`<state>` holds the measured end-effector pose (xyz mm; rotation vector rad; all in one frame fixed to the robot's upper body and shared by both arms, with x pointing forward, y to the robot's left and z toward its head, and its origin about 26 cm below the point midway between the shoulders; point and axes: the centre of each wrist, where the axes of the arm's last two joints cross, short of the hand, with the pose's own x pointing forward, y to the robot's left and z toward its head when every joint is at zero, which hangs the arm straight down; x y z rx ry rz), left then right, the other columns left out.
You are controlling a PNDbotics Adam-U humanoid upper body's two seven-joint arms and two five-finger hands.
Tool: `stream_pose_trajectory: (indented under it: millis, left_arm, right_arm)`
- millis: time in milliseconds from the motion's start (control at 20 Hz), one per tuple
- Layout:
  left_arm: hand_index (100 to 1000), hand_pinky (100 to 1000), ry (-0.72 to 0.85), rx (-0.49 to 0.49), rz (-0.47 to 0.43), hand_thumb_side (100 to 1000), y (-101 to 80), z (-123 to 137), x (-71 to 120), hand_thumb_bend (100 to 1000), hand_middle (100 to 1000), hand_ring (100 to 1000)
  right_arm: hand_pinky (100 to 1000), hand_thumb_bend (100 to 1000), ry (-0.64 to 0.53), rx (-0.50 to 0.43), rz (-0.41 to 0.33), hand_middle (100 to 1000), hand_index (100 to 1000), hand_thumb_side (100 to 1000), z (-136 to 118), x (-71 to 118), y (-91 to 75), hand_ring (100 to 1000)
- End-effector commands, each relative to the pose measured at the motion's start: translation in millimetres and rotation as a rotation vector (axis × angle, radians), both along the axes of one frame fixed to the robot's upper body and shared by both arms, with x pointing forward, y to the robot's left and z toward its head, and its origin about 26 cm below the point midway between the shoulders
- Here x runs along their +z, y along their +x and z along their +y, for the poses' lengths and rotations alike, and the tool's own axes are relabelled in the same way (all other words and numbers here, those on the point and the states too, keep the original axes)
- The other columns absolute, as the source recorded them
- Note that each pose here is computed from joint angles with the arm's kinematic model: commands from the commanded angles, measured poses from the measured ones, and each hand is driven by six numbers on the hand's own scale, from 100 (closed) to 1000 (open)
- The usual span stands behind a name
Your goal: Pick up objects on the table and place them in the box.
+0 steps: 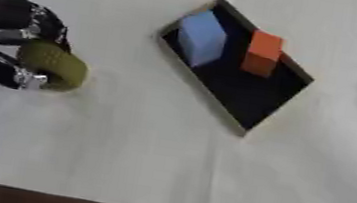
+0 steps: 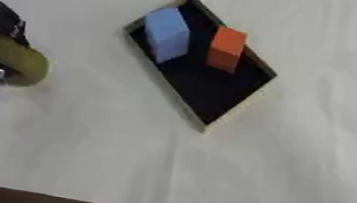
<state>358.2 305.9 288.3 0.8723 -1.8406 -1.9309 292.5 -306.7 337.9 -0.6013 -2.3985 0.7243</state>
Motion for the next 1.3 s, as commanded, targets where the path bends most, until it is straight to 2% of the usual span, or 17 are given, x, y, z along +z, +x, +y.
stream_pose_trajectory:
  millis: [50, 400, 850, 1300]
  left_arm:
    - [657, 650, -0.006, -0.036, -0.103, 154, -13.1, -4, 29.3, 100, 475, 564]
    - [671, 657, -0.041, -0.159, -0.139, 150, -12.6, -34, 42.7, 100, 489, 564]
    - [666, 652, -0.15, -0.368, -0.178, 171, 3.2, -114, 46.4, 100, 476, 540]
    - [660, 651, -0.148, -0.403, -0.103, 210, 32.6, -164, 31.9, 100, 471, 532]
  right_arm:
    - [851, 100, -0.001, -0.011, -0.025, 597, 731, 556, -2, 7.9, -5.5, 755]
    - [852, 100, 0.009, -0.013, -0.03, 597, 730, 553, -3, 7.8, -5.6, 755]
    - [852, 100, 0.021, -0.012, -0.031, 597, 729, 549, -3, 6.9, -5.3, 755]
    - [852, 100, 0.025, -0.036, -0.033, 597, 727, 550, -7, 6.6, -6.5, 756]
